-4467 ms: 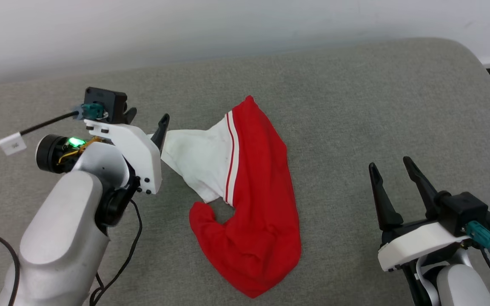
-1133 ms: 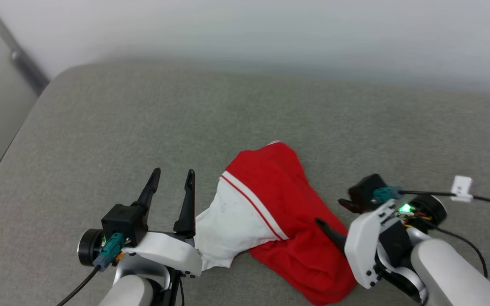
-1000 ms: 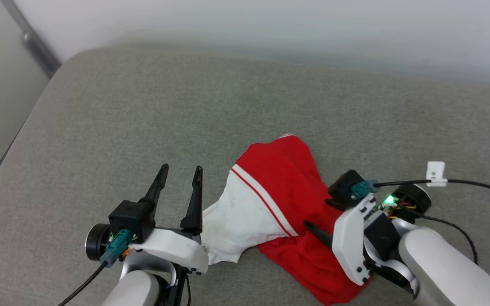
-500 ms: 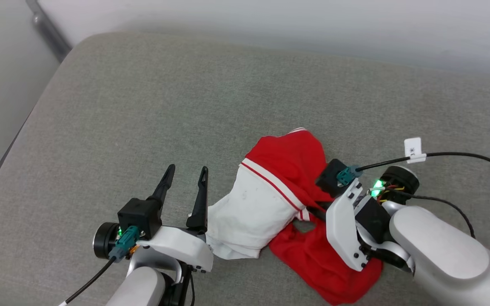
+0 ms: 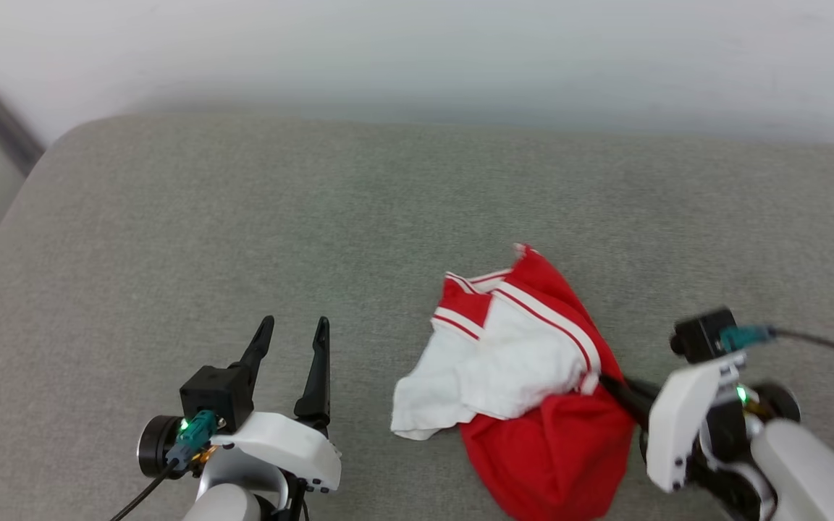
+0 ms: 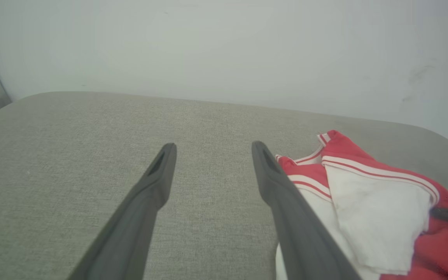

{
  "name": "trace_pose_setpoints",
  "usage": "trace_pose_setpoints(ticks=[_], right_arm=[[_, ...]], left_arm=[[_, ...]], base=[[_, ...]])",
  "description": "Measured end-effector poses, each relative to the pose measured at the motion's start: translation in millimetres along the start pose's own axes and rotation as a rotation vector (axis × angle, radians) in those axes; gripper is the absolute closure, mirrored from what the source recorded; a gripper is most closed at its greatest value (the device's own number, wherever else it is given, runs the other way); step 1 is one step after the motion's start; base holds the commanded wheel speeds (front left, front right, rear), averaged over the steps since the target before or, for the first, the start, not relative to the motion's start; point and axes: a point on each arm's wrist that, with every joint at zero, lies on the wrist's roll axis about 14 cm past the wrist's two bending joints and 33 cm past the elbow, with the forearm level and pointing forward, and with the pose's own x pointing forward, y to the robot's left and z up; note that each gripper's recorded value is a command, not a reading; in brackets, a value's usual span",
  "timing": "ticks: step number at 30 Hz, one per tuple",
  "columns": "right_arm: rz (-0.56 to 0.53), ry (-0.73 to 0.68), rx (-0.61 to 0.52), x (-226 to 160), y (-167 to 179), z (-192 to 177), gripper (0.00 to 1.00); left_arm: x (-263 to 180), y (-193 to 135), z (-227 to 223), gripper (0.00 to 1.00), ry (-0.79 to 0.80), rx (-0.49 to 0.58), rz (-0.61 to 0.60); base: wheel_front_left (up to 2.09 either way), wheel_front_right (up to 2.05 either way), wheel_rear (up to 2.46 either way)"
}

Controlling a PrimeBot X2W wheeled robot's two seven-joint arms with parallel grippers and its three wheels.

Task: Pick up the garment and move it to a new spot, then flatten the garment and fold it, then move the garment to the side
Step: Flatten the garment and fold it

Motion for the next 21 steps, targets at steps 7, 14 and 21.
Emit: trace_pose_setpoints(ticks=[7, 14, 21], right_arm=[[-0.136, 0.014, 0.149, -29, -22, -61, 0.0], [-0.196, -0.098, 0.04, -46, -29, -38, 0.0], [-0.156, -0.107, -0.117, -57, -9, 0, 0.0]], left_arm=[[-1, -12, 0, 0.0, 0.012, 0.0, -0.033], [-5, -15, 1, 0.0, 0.018, 0.004, -0.041], [-8, -14, 2, 0.0, 0.023, 0.011, -0.038]], base=[[0.0, 0.0, 0.0], [0.0, 0.0, 0.0], [0.0, 0.0, 0.0]])
